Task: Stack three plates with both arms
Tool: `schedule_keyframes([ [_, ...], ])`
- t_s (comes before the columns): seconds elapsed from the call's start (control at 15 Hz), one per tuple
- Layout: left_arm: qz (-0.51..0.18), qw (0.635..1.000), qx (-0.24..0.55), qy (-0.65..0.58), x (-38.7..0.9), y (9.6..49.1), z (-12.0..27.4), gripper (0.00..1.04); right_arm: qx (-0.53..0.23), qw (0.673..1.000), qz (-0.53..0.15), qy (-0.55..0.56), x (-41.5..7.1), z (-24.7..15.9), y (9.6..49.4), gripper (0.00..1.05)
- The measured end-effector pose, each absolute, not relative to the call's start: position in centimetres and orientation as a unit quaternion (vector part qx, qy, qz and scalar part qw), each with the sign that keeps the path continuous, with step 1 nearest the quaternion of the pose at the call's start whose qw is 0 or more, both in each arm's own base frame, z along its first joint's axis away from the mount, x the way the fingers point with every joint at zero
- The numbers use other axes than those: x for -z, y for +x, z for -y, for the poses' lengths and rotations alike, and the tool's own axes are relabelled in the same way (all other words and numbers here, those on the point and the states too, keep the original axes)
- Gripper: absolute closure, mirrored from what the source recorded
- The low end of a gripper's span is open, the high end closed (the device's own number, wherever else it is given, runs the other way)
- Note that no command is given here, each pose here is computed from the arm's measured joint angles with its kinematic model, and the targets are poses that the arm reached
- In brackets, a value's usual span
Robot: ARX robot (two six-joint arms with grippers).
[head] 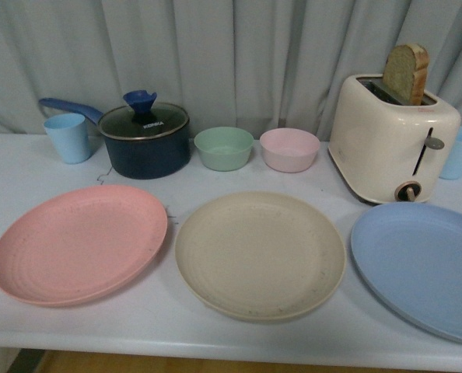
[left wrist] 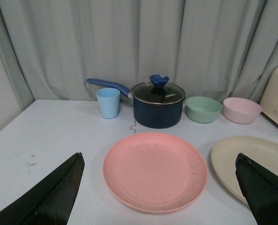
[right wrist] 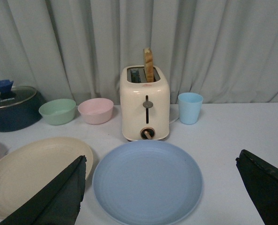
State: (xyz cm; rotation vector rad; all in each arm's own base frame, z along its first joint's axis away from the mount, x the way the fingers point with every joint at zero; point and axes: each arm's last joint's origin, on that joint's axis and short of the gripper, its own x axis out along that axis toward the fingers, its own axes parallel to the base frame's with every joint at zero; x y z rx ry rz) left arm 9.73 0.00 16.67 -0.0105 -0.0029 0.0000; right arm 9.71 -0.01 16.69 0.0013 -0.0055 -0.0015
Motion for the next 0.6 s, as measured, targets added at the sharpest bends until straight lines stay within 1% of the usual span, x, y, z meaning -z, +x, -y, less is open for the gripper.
schedule_keyframes([
  [0.6,0.001,1.000,0.000,-0.005,-16.67,9.73,0.00,0.07,0.001,1.000,0.003,0.001,-16.69,0.01,9.72,0.06],
])
